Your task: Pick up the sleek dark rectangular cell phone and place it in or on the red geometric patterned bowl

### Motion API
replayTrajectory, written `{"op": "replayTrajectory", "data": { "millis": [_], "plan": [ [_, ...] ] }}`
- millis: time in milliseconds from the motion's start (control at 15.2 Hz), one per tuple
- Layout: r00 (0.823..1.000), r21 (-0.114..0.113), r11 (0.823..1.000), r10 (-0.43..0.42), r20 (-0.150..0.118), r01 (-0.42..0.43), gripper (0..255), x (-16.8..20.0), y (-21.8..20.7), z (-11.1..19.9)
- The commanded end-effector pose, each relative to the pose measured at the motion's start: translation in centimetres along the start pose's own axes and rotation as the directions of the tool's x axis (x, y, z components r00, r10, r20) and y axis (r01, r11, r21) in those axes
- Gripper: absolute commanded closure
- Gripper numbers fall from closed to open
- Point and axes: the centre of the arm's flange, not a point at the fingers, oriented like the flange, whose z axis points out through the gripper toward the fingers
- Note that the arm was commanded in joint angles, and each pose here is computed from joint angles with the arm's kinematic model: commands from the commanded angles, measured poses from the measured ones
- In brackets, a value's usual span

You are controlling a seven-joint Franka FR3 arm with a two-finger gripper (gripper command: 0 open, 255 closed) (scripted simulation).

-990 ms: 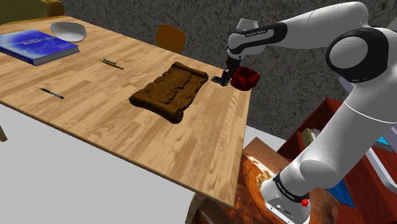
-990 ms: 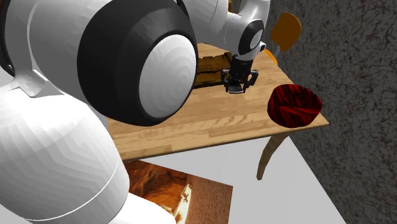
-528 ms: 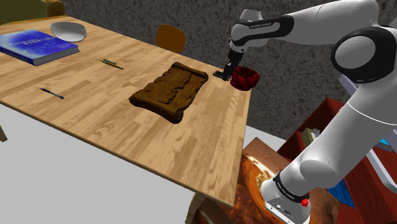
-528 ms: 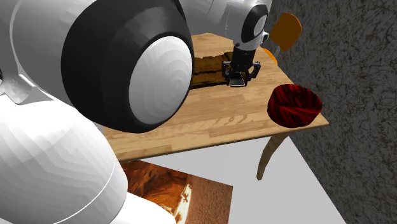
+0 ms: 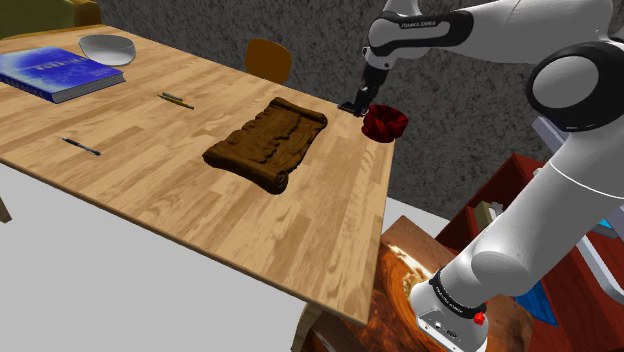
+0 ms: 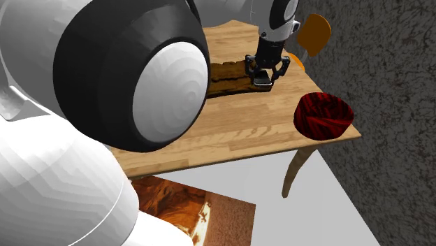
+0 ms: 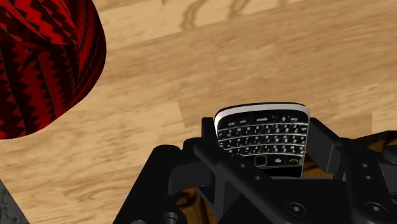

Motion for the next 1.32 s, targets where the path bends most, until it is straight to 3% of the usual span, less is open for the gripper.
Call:
{"op": "replayTrajectory", "data": {
  "millis": [0, 132, 1254],
  "plan": [
    [1.000, 0.000, 1.000, 0.000, 0.000, 0.000, 255, 0.0, -0.1, -1.2],
    [1.000, 0.000, 1.000, 0.000, 0.000, 0.000, 255, 0.0, -0.1, -2.2],
    [1.000, 0.000, 1.000, 0.000, 0.000, 0.000, 255, -7.6, 21.0, -3.1]
  ]
}}
